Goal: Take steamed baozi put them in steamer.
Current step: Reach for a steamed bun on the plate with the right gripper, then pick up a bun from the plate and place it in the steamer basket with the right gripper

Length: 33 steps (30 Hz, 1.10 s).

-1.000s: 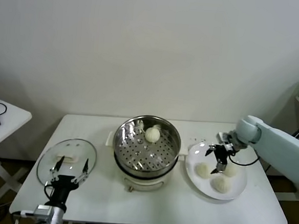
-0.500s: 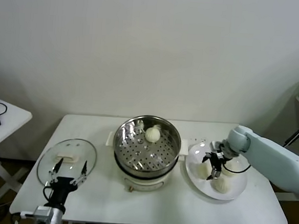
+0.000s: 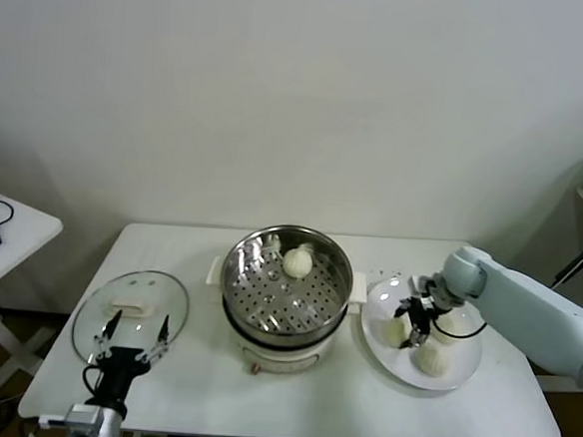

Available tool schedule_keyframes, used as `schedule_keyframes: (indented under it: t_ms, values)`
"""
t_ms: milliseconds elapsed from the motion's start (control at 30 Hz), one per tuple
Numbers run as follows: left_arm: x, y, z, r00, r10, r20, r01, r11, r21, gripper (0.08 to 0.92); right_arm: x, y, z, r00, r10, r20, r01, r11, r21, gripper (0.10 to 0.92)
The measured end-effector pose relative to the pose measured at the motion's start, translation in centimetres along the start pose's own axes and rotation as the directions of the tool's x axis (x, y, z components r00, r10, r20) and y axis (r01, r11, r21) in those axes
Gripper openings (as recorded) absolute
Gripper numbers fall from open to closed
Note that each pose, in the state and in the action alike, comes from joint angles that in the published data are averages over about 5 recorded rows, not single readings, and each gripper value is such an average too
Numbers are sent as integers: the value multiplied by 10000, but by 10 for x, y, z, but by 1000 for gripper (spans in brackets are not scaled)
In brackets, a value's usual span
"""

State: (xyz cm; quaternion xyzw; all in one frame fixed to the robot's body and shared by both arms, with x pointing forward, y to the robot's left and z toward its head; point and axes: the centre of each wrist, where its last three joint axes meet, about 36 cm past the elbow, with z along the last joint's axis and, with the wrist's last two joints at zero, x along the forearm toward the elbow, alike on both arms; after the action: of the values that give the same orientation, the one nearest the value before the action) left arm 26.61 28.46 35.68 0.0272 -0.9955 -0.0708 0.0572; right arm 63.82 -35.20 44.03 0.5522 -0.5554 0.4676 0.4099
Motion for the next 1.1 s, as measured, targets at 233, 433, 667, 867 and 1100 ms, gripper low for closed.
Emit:
schedule_keyframes:
  t_ms: [233,433,667,867,1100]
  values:
    - [2,0,-1,10000,-18,2,18,10000,-10,823,26,-8,-1,9993,315,218,-309,9992,-265,687]
    - [3,-1,-2,10000,34,2,-34,10000,10,823,76,-32,-15,9951,745,644,-710,9959,-554,687]
    - [4,-5,-5,9999,139,30,-139,9999,76,823,152,-63,-50,9859,1142,1219,-1071,9922,-633,687]
    - [4,-8,-9,9997,226,90,-227,9997,50,823,201,-80,-97,9792,1137,1681,-1074,9931,-461,685]
    - [7,-13,-15,9992,370,174,-370,9993,-14,823,216,-95,-167,9761,832,2009,-857,9963,34,687]
